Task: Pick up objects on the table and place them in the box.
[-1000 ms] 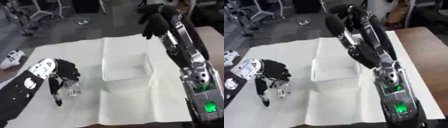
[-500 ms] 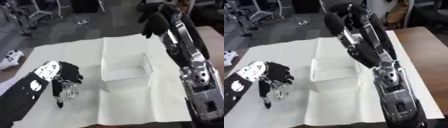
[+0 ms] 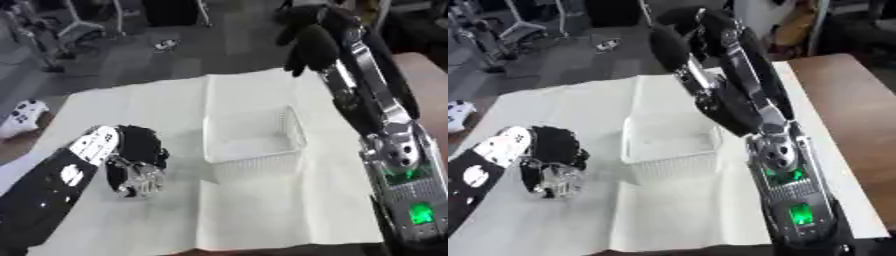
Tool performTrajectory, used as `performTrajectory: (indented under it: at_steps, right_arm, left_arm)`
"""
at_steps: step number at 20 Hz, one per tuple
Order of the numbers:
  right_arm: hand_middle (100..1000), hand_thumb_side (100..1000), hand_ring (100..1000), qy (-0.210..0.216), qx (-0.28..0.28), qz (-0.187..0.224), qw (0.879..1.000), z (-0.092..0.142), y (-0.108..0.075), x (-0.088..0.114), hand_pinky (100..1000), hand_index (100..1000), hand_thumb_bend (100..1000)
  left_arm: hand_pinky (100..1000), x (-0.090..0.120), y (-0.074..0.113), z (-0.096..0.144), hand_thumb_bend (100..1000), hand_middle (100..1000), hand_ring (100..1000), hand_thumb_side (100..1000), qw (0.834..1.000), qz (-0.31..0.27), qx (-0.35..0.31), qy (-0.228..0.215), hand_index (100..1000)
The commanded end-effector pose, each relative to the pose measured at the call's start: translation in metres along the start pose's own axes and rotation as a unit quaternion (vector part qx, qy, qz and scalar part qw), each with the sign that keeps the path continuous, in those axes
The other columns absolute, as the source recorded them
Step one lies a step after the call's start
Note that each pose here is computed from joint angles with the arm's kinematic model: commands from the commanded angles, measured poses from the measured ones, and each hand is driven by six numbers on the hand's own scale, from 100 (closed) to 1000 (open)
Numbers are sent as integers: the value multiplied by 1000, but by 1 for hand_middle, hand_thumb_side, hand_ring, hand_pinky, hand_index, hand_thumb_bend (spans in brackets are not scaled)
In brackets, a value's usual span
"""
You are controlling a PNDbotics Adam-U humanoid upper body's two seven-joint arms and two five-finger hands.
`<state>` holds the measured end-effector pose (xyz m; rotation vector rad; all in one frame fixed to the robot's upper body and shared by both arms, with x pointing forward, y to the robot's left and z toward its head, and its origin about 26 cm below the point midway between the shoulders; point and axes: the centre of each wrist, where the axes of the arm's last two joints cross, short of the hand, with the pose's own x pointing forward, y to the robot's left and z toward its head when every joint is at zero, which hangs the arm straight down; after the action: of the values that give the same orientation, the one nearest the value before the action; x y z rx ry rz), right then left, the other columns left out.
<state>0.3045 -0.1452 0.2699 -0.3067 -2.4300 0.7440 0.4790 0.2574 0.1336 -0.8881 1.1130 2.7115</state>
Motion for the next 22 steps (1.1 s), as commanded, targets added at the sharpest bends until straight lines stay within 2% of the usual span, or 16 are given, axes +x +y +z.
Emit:
performTrajectory:
  at_steps: [1, 2, 3, 4, 5, 6, 7, 8, 11, 12, 14, 22]
  right_arm:
    - [546, 1000, 429, -13, -3, -1, 1000, -4, -2, 6, 382, 752, 621]
    - [546, 1000, 430, -13, -3, -1, 1000, -4, -2, 6, 382, 752, 621]
    - [546, 1000, 430, -13, -3, -1, 1000, -4, -2, 6, 382, 752, 621]
    - [546, 1000, 430, -13, -3, -1, 1000, -4, -2, 6, 382, 752, 621]
    - [546, 1000, 430, -13, -3, -1, 1000, -4, -2, 6, 382, 752, 620]
    - [546, 1000, 430, -13, -3, -1, 1000, -4, -2, 6, 382, 752, 620]
    - [546, 1000, 429, -13, -3, -1, 1000, -4, -2, 6, 382, 752, 620]
    - [546, 1000, 429, -13, -3, -1, 1000, -4, -2, 5, 382, 752, 620]
    - [546, 1000, 429, -12, -3, -1, 1000, -4, -2, 5, 382, 752, 620]
    - [546, 1000, 429, -11, -3, -1, 1000, -3, -2, 5, 382, 752, 621]
    - [546, 1000, 429, -10, -2, 0, 1000, -3, -2, 4, 381, 753, 622]
    - [546, 1000, 429, -3, 0, 2, 1000, 0, -2, 2, 381, 753, 624]
  left_arm:
    - [280, -7, -8, 13, 100, 451, 394, 611, 999, 16, 33, 13, 544]
    - [271, -5, -12, 13, 100, 434, 384, 599, 999, 25, 39, 13, 521]
    - [237, -4, -15, 12, 100, 366, 347, 566, 998, 33, 44, 13, 451]
    - [217, -3, -18, 12, 100, 337, 324, 552, 998, 40, 47, 13, 420]
    - [146, -3, -20, 13, 100, 227, 250, 514, 998, 44, 51, 14, 320]
    - [103, -3, -21, 13, 100, 166, 199, 498, 997, 48, 56, 15, 277]
    - [100, -3, -22, 14, 100, 102, 136, 488, 997, 51, 61, 17, 237]
    - [100, -4, -23, 16, 100, 100, 100, 484, 996, 54, 64, 19, 218]
    - [100, -8, -22, 21, 100, 100, 100, 468, 996, 58, 64, 26, 197]
    - [100, -11, -21, 24, 100, 100, 100, 402, 996, 57, 62, 29, 191]
    - [100, -18, -17, 31, 100, 100, 100, 348, 996, 54, 53, 36, 188]
    - [100, -46, 10, 61, 100, 100, 100, 317, 997, 35, 27, 69, 191]
